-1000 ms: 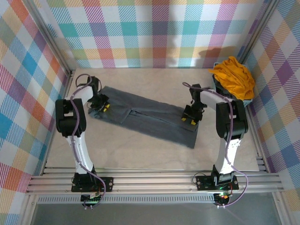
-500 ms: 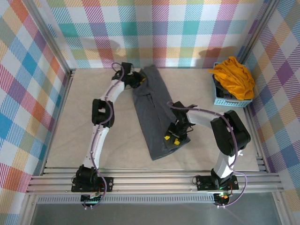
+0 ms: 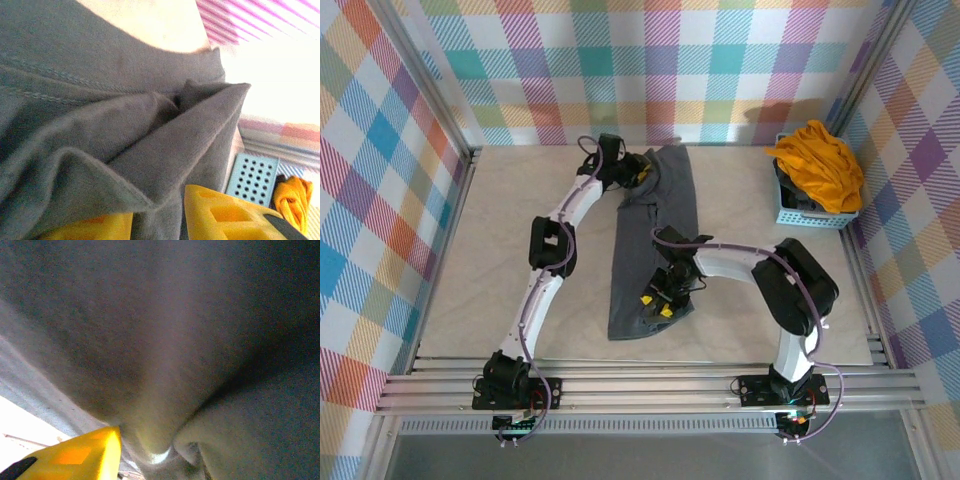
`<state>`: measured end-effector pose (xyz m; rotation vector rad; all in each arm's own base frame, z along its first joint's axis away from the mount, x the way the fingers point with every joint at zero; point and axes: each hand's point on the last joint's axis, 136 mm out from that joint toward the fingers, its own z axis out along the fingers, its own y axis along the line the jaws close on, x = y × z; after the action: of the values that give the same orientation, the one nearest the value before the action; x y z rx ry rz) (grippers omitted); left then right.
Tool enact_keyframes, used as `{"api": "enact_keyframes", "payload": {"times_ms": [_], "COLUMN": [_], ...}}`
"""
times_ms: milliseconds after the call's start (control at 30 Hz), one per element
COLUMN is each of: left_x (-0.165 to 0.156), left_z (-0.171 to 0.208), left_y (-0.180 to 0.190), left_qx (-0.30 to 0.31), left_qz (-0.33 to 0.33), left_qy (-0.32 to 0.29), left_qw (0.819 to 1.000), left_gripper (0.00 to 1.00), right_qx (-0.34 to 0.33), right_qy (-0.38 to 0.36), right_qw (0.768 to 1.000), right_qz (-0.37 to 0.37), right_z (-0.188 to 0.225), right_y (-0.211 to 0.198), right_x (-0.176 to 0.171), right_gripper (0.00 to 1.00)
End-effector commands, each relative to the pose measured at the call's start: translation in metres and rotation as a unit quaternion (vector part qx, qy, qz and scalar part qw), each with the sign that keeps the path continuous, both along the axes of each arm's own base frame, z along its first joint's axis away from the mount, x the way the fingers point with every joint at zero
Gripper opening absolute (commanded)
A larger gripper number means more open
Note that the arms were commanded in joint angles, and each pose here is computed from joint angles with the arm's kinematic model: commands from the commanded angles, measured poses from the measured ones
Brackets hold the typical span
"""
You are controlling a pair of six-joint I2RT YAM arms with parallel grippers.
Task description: Fold and stack the t-shirts
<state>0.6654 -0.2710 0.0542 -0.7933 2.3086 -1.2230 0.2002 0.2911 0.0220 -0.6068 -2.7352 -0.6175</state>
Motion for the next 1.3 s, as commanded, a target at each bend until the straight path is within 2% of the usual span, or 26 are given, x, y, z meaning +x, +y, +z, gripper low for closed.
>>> {"api": "enact_keyframes", "payload": {"times_ms": [0, 67, 167, 300, 333, 400, 533, 667, 800, 933, 1067, 1167, 1267], "left_x": [0.008, 0.006, 0.001, -0.006, -0.009, -0.020, -0.073, -0.165, -0.306, -0.431, -0.497, -0.515, -0.515], "left_z": [0.014, 0.022, 0.078, 0.160, 0.173, 0.189, 0.192, 0.160, 0.098, 0.040, -0.002, -0.022, -0.023], "left_y": [0.073, 0.083, 0.087, 0.089, 0.091, 0.093, 0.094, 0.085, 0.079, 0.050, 0.030, 0.028, 0.025], "left_qx": [0.059, 0.061, 0.091, 0.099, 0.097, 0.105, 0.163, 0.190, 0.168, 0.167, 0.183, 0.185, 0.188], "left_qz": [0.033, 0.025, 0.010, 0.007, 0.007, 0.004, -0.009, -0.029, -0.045, -0.100, -0.128, -0.129, -0.129], "left_qy": [0.009, 0.009, -0.040, -0.114, -0.122, -0.119, -0.047, 0.032, 0.129, 0.188, 0.218, 0.233, 0.219], "left_qw": [0.998, 0.998, 0.995, 0.989, 0.988, 0.987, 0.985, 0.981, 0.976, 0.963, 0.950, 0.946, 0.949], "left_gripper": [0.34, 0.34, 0.40, 0.61, 0.62, 0.62, 0.54, 0.48, 0.35, 0.38, 0.46, 0.49, 0.52], "right_qx": [-0.035, 0.001, 0.013, 0.033, 0.039, 0.055, 0.049, 0.020, 0.002, -0.015, -0.002, 0.007, -0.007], "right_qy": [0.005, -0.005, -0.058, -0.099, -0.100, -0.106, -0.136, -0.172, -0.185, -0.174, -0.148, -0.124, -0.112], "right_qw": [0.999, 1.000, 0.998, 0.994, 0.994, 0.992, 0.989, 0.984, 0.981, 0.978, 0.978, 0.980, 0.982], "right_qz": [-0.027, -0.015, 0.015, 0.030, 0.030, 0.030, 0.035, 0.043, 0.062, 0.114, 0.146, 0.156, 0.152], "right_z": [-0.011, -0.005, 0.021, 0.048, 0.052, 0.060, 0.082, 0.090, 0.081, 0.064, 0.043, 0.028, 0.014], "right_y": [-0.018, -0.005, 0.005, 0.015, 0.017, 0.022, 0.014, -0.021, -0.068, -0.091, -0.097, -0.095, -0.102], "right_x": [-0.011, -0.006, 0.009, 0.023, 0.024, 0.025, 0.029, 0.032, 0.025, 0.012, 0.002, -0.007, -0.012], "right_gripper": [0.48, 0.48, 0.53, 0.58, 0.58, 0.58, 0.58, 0.58, 0.59, 0.59, 0.58, 0.56, 0.55]}}
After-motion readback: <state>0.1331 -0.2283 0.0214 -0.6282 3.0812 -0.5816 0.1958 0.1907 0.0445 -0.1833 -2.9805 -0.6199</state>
